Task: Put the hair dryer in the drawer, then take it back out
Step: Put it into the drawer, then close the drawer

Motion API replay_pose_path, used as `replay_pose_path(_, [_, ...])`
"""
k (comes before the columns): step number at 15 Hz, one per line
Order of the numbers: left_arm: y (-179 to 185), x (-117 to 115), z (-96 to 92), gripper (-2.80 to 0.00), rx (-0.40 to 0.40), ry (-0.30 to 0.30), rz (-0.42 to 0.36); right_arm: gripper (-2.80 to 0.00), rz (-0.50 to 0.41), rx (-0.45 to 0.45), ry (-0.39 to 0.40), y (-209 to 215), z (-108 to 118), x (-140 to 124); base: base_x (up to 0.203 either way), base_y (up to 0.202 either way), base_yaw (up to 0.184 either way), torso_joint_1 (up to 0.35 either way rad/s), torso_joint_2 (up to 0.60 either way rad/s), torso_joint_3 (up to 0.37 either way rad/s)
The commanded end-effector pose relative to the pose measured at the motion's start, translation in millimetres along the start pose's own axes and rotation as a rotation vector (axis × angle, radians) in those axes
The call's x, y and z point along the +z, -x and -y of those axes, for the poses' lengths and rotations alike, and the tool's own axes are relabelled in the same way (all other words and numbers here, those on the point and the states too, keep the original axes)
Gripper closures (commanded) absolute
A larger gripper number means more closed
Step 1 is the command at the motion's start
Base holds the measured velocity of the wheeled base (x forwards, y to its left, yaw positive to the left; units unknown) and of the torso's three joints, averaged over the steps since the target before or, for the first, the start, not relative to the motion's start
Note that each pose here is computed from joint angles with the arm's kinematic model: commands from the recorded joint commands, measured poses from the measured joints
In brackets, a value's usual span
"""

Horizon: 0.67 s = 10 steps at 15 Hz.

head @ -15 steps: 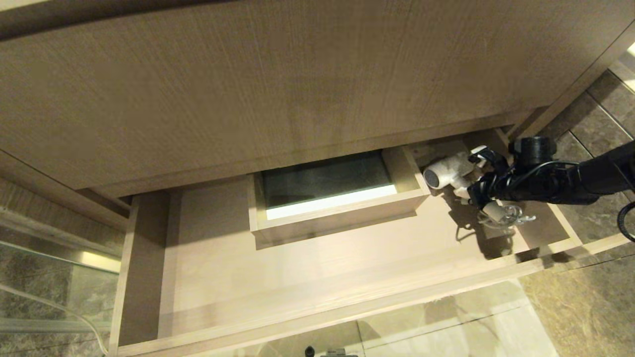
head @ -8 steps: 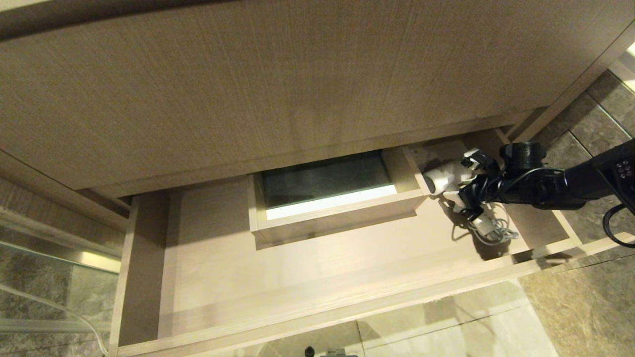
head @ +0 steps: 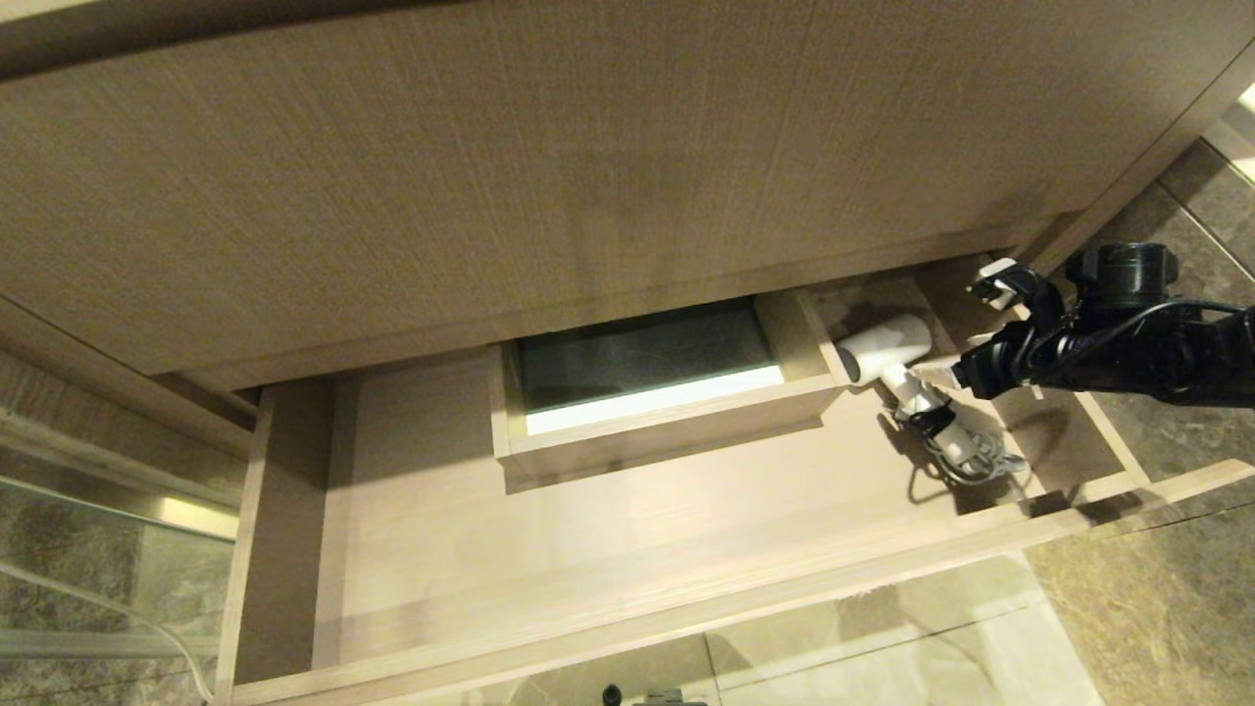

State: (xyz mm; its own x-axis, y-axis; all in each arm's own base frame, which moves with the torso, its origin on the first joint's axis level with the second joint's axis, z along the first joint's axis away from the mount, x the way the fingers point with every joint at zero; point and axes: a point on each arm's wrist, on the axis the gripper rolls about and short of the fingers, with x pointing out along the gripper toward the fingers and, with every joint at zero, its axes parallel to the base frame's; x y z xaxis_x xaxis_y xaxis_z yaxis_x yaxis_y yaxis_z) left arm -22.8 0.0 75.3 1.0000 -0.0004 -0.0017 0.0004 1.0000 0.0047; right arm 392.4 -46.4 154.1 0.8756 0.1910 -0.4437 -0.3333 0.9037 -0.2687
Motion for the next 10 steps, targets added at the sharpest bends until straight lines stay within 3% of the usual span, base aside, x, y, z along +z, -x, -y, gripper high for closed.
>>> replay_pose_path(1, [-0.1,-0.4,0.0,0.0,0.0,0.0,-0.001,0.0,0.034,-0.029,-0.006,45.5,-5.2,12.7,0.0,0.0,0.0,0.0,0.0,0.0])
replay_pose_path(4, [-0.1,-0.4,0.0,0.0,0.0,0.0,-0.001,0.0,0.015,-0.059,-0.05,80.1,-16.9,12.1,0.0,0.0,0.0,0.0,0.0,0.0])
replay_pose_path(6, [-0.1,-0.4,0.0,0.0,0.0,0.0,-0.001,0.0,-0.009,-0.139,-0.059,119.7,-29.4,13.0,0.0,0.0,0.0,0.0,0.0,0.0])
replay_pose_path(10, [0.0,-0.3,0.0,0.0,0.0,0.0,0.0,0.0,-0.041,-0.182,-0.067,198.5,-69.1,-9.2,0.0,0.0,0.0,0.0,0.0,0.0])
